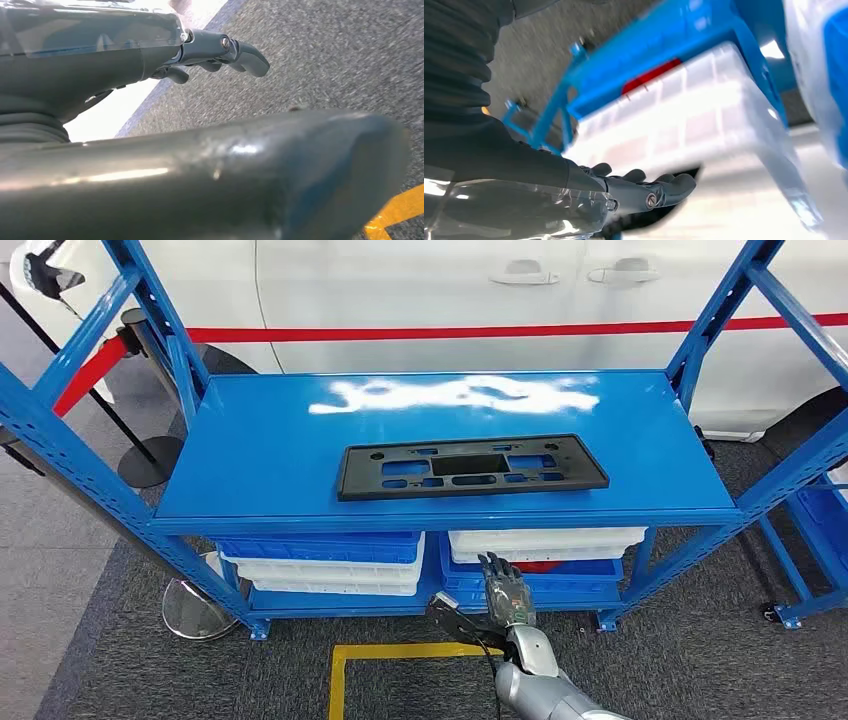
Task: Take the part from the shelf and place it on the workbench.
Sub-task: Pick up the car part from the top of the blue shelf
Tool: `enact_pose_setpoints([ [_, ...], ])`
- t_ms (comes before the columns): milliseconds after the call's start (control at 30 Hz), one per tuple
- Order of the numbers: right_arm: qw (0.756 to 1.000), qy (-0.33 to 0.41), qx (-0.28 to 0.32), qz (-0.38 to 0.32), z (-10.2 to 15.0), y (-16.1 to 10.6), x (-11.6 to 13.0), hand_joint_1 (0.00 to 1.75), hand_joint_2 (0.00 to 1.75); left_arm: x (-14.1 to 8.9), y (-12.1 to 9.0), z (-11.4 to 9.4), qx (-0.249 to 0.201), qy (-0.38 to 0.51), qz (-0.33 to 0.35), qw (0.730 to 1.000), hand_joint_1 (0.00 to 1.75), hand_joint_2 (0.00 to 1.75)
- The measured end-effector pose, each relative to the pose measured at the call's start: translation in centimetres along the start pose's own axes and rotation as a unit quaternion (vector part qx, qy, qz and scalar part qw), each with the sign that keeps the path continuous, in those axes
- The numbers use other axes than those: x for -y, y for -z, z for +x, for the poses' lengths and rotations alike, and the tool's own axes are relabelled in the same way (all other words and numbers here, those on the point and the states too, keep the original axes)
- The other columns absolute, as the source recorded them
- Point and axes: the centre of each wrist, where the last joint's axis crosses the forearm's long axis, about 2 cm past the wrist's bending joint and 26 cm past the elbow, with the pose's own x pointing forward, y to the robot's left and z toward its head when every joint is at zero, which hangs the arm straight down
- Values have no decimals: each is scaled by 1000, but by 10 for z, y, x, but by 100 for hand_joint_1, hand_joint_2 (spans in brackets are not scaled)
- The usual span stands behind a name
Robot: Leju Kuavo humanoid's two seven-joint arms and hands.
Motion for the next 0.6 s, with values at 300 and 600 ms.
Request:
enact_pose_setpoints([
  [300, 996, -75, 5, -37, 36, 55, 80, 0, 175, 0, 0, 2, 24, 19, -11, 999, 0, 175],
  [600, 994, -76, 38, -66, 64, 68, 106, 0, 175, -3, 2, 1, 22, 30, -12, 999, 0, 0],
])
